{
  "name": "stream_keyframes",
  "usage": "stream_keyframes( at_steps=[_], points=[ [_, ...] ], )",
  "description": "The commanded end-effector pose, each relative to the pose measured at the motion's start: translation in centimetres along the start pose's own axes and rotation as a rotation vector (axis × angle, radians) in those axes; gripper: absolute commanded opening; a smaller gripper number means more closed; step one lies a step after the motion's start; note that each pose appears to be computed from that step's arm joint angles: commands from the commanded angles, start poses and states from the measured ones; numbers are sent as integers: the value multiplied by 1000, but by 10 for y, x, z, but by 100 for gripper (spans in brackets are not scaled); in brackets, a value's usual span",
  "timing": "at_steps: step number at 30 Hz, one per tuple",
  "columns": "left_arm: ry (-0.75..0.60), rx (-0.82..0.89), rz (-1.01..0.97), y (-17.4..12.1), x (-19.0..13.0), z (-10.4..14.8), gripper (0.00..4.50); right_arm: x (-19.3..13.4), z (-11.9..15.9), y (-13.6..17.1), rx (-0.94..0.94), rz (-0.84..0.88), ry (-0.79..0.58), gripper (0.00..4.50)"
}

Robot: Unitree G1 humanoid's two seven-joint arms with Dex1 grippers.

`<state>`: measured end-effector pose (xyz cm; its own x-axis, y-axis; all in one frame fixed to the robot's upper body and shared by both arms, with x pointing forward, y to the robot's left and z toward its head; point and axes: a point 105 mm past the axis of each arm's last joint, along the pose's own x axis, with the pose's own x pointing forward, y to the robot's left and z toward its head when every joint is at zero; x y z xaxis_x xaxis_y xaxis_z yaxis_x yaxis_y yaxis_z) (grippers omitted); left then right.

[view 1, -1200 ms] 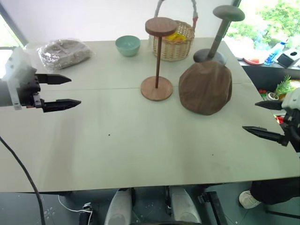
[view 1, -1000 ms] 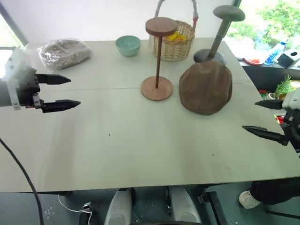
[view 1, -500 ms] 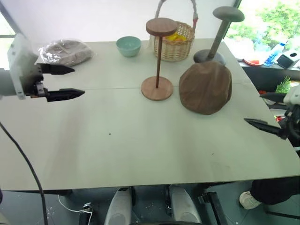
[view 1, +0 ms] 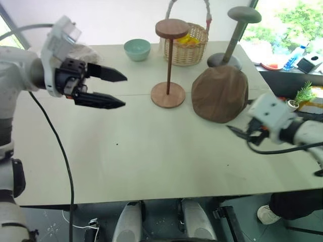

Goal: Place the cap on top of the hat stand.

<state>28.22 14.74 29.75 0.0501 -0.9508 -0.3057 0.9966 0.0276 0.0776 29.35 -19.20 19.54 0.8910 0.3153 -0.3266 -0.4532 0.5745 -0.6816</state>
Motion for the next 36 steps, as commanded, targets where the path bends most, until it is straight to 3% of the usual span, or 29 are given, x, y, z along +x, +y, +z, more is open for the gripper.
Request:
stream_keyframes(
  at_steps=[1,13,20,30,32,36],
  points=[
    [0,41,-21,-3,3,5,450,11,8,-3,-136,-133,-7,450],
    [-26,53,-23,0,9,12,450,67,-43,27,-277,-146,159,450],
    [-26,57,-20,1,10,13,450,101,-64,9,-304,-275,251,450],
    [-38,62,-2,3,8,19,450,127,-79,10,-311,-273,260,450],
    [-39,64,5,3,8,19,450,127,-79,10,-295,-269,250,368],
    [-46,65,15,4,7,19,450,123,-79,9,-278,-268,242,161]
  ],
)
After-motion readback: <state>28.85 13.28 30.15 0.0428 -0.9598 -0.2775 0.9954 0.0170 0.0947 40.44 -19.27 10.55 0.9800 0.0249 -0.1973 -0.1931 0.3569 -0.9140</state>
